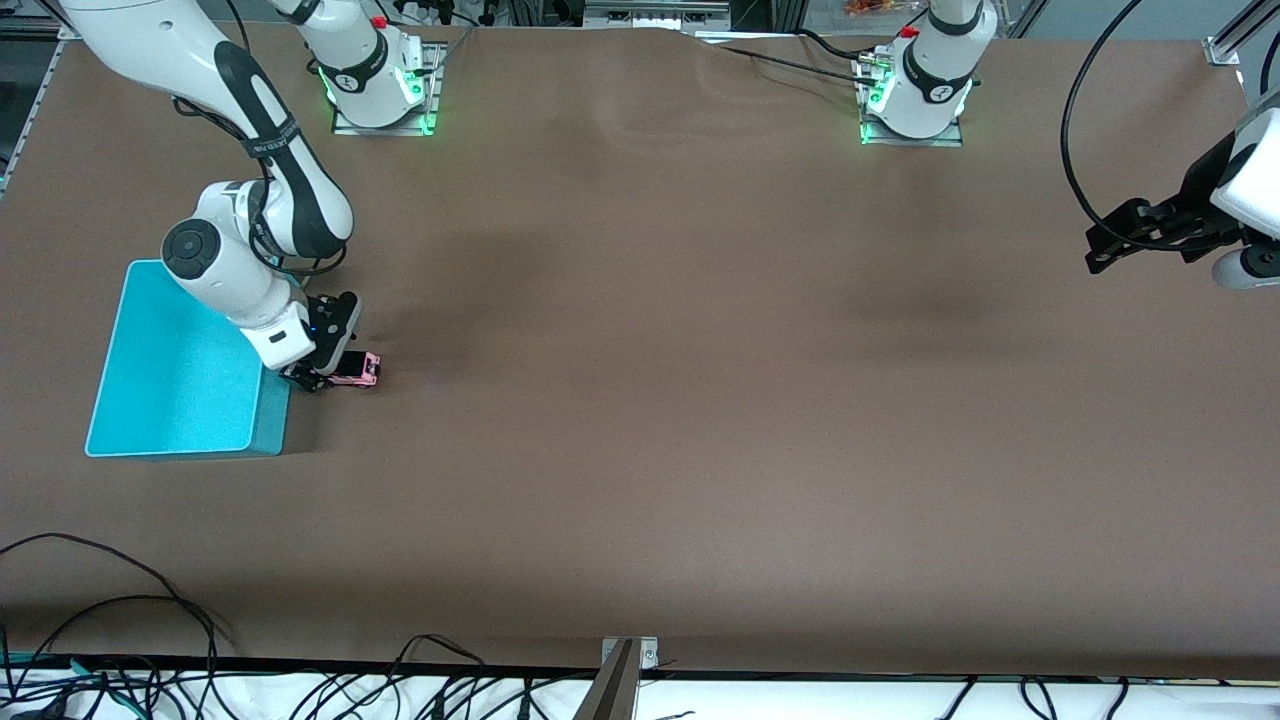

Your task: Wind and store pink jeep toy

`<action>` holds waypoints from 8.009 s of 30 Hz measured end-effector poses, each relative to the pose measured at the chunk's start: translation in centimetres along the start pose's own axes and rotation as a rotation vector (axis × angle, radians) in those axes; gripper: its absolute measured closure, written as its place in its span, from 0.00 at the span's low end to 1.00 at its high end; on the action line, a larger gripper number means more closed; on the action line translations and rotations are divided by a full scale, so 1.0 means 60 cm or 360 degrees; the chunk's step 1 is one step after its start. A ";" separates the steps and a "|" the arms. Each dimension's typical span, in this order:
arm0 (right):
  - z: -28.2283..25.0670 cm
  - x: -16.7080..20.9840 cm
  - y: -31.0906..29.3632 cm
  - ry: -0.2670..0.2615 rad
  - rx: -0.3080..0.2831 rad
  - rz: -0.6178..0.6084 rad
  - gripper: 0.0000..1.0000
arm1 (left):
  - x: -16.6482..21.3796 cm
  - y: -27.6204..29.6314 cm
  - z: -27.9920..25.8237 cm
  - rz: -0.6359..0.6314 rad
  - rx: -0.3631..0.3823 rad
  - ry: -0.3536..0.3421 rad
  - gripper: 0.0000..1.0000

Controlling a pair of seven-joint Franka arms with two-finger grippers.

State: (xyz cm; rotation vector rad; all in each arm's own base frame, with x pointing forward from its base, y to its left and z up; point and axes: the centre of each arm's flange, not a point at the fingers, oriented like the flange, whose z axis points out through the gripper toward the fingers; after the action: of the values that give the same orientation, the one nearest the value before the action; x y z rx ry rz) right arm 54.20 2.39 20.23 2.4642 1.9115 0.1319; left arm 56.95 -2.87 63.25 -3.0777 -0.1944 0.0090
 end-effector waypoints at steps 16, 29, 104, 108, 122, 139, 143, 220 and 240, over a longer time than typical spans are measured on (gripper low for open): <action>-0.069 0.053 0.017 0.0099 -0.0076 0.0002 0.49 | -0.004 0.002 0.003 0.0004 0.0006 -0.0030 0.00; -0.237 -0.003 0.047 0.0081 -0.0090 0.0011 0.49 | -0.005 0.005 0.003 0.0010 0.0006 -0.0033 0.00; -0.047 -0.363 0.031 -0.0046 0.0337 -0.0387 0.50 | -0.005 0.010 0.005 0.0020 0.0007 -0.0042 0.00; -0.039 -0.363 0.030 -0.0049 0.0337 -0.0389 0.50 | -0.005 0.007 0.005 0.0014 0.0008 -0.0043 0.00; -0.070 -0.358 0.040 -0.0036 0.0272 -0.0378 0.25 | -0.004 0.003 0.006 0.0005 0.0008 -0.0043 0.00; -0.197 -0.277 0.054 0.0033 0.0163 -0.0108 0.24 | -0.004 0.001 0.000 0.0002 0.0006 -0.0032 0.00; -0.205 -0.247 0.055 0.0034 0.0153 0.0055 0.24 | -0.003 -0.003 -0.004 -0.0004 0.0004 -0.0023 0.00; -0.605 0.017 0.135 -0.0215 0.0098 0.2100 0.00 | 0.003 -0.041 -0.015 -0.0073 0.0000 0.0000 0.00; -0.655 0.018 0.130 -0.0225 0.0089 0.2121 0.00 | 0.003 -0.041 -0.015 -0.0073 0.0000 0.0000 0.00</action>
State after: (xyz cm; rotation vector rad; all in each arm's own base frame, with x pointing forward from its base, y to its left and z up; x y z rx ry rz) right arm 58.90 0.09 59.96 3.1372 -0.0230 -0.0887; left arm 56.83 -0.46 64.30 -3.0720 -0.2646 0.0068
